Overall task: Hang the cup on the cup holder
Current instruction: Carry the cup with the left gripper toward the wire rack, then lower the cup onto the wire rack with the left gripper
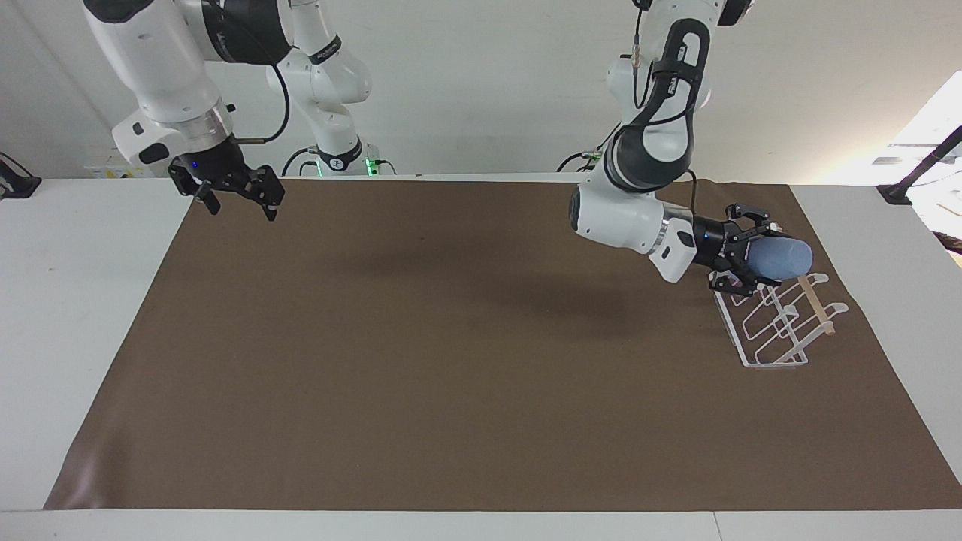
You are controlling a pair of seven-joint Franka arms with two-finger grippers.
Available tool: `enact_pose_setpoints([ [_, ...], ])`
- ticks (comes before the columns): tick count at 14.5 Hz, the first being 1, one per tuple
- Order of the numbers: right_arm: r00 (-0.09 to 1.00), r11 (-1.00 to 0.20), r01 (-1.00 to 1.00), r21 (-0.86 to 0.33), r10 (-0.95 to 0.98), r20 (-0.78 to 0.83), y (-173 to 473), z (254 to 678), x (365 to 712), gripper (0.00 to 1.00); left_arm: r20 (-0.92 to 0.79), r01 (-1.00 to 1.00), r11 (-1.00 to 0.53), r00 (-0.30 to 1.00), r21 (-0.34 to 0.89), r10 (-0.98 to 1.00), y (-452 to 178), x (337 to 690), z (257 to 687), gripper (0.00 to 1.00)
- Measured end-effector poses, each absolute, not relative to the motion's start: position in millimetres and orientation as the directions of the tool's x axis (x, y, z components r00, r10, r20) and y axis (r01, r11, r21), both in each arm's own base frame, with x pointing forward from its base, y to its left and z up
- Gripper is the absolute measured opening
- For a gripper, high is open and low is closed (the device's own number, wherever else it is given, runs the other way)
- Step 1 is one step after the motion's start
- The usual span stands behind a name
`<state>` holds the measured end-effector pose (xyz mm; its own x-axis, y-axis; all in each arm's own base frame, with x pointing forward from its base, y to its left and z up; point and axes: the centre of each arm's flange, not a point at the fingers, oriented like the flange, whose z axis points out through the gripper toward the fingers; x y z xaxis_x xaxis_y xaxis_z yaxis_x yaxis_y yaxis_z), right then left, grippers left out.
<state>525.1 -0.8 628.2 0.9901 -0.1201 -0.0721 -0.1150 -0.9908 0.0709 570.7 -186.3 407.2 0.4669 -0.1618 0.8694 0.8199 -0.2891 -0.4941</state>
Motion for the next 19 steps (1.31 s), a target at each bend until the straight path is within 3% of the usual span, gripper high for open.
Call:
enact_pose_setpoints([
  [10, 0.987, -0.997, -0.011, 0.079, -0.023, -0.158, 5.7, 615.3, 519.5, 1.00, 0.930, 0.915, -0.223, 0.288, -0.337, -0.227, -131.3, 577.8, 351.7, 0.78],
  [19, 0.985, -0.999, 0.007, 0.053, -0.002, -0.173, 9.6, 610.4, 514.8, 1.00, 0.952, 0.921, -0.258, 0.251, -0.291, -0.178, -102.4, 590.8, 328.6, 0.78],
])
